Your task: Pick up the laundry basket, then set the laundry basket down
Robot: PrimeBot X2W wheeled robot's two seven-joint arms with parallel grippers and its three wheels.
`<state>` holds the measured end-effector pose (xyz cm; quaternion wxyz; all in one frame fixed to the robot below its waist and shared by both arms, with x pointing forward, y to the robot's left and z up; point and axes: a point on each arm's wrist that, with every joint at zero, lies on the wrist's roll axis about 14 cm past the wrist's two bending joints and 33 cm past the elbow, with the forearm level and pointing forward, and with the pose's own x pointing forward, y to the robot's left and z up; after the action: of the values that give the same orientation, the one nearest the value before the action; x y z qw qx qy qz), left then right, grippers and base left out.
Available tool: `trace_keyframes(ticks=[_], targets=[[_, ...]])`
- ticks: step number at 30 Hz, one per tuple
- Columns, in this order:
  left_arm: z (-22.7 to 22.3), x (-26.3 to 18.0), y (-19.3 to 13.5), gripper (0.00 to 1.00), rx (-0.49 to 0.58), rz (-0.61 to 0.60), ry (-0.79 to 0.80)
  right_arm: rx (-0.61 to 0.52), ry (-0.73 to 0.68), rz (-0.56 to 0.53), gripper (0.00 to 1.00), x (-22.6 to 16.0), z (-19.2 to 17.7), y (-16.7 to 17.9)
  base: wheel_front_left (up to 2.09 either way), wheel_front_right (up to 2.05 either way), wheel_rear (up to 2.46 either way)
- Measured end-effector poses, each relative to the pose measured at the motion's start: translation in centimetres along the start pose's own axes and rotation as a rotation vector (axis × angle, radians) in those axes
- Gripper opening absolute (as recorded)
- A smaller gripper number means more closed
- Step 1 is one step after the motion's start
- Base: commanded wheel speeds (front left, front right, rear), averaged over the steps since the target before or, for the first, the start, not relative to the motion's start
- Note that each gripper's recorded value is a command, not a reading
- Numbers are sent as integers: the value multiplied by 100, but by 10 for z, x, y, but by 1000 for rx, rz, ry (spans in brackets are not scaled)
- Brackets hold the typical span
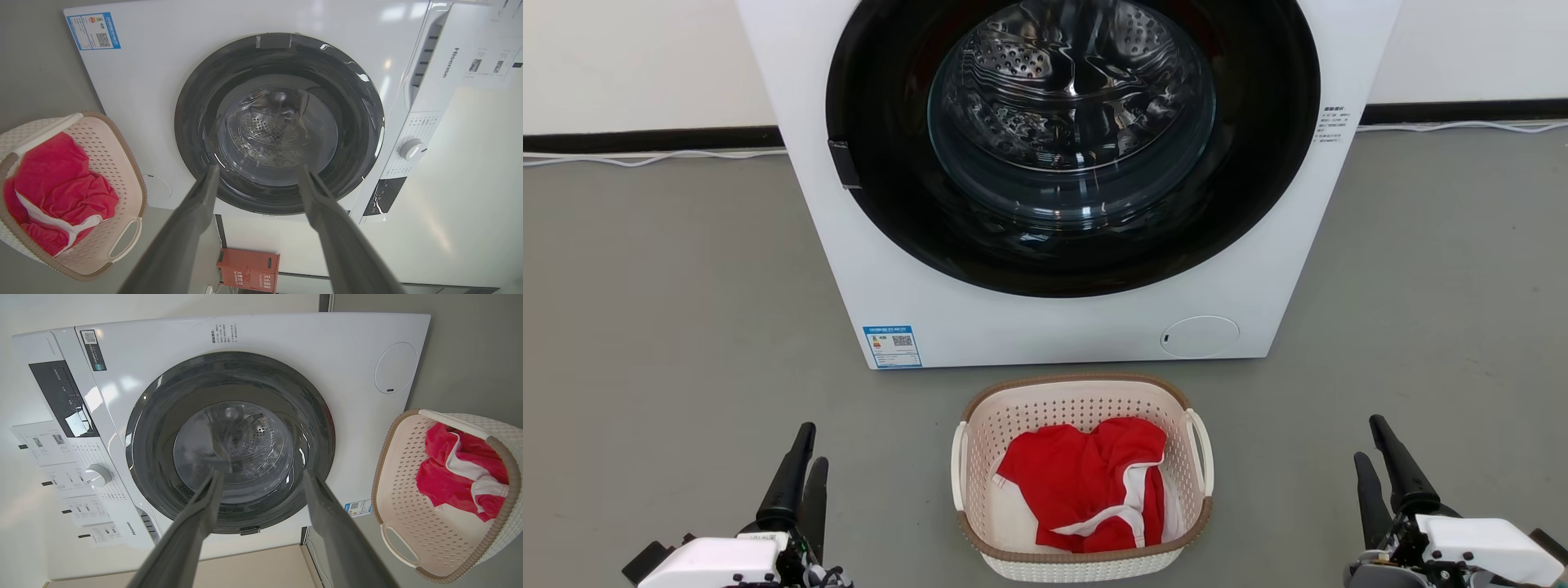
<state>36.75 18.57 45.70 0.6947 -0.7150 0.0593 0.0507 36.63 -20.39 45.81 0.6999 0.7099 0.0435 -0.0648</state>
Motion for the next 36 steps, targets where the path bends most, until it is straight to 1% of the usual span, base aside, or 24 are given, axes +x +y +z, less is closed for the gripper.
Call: trace_keyframes(ticks=[7, 14, 22, 36], targets=[[0, 0, 1, 100, 8, 3, -11, -28, -10, 1, 100, 1, 0, 1, 0, 0, 0], [2, 0, 2, 100, 69, 10, -23, -108, -14, 2, 100, 2, -1, 2, 0, 0, 0], [5, -1, 4, 100, 170, 19, -36, -229, -17, 6, 100, 3, -1, 5, 0, 0, 0], [8, -1, 5, 100, 362, 40, -57, -483, -9, 19, 100, 5, -7, 9, 0, 0, 0]])
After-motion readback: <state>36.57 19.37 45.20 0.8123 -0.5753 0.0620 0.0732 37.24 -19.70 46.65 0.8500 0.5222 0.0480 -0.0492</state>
